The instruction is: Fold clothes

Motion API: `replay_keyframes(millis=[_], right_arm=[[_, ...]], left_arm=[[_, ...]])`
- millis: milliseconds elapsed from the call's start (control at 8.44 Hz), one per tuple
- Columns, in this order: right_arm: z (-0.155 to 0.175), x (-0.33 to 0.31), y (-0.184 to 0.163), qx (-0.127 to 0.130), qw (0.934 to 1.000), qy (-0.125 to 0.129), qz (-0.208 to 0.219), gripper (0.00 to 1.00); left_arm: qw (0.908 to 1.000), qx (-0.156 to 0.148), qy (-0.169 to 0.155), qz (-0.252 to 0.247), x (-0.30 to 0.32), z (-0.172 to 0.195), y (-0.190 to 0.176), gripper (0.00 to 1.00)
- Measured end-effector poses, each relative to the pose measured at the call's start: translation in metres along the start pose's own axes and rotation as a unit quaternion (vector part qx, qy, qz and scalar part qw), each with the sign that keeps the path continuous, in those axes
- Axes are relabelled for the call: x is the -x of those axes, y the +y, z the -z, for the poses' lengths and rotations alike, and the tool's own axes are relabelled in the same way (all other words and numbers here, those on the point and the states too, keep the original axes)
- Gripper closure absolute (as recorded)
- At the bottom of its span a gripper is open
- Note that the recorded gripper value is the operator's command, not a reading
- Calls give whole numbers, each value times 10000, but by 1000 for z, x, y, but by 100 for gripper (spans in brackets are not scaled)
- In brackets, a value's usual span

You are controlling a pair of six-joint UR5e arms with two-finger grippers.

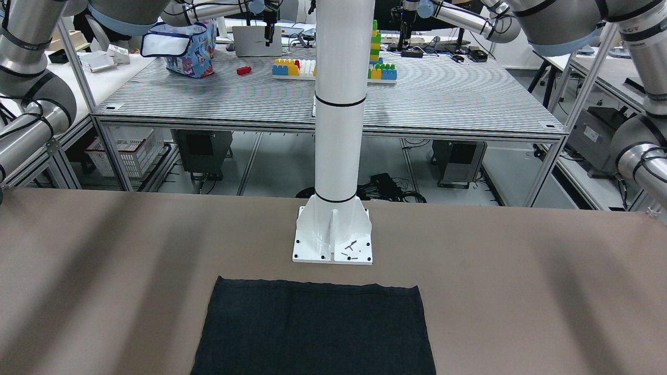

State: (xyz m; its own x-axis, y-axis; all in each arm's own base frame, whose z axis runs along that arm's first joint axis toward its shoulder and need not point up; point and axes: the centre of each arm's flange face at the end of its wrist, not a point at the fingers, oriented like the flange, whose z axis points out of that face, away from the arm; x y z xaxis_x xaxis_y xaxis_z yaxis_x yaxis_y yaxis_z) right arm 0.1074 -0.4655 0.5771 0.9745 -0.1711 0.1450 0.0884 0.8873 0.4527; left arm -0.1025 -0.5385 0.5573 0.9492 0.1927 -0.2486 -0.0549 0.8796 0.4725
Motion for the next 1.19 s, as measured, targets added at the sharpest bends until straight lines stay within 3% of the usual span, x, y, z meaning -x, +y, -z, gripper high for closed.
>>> replay_keyframes(millis=[237, 593, 830, 1185], right_arm=[[-1, 27, -36, -209, 9993, -140, 279, 6], [-41, 68, -107, -173, 9979, -578, 250, 6], [-70, 121, -148, 3, 9960, -893, -26, 6], [-69, 218, -188, 101, 9894, -1278, -676, 6]], left_arm=[[9986, -81, 384, -348, -43, -10, -34, 0], [9948, -28, 881, -506, -102, -36, -93, 0], [9922, 84, 1208, -304, -163, -54, -134, 0], [9842, 66, 1760, 186, -278, -94, -191, 0]])
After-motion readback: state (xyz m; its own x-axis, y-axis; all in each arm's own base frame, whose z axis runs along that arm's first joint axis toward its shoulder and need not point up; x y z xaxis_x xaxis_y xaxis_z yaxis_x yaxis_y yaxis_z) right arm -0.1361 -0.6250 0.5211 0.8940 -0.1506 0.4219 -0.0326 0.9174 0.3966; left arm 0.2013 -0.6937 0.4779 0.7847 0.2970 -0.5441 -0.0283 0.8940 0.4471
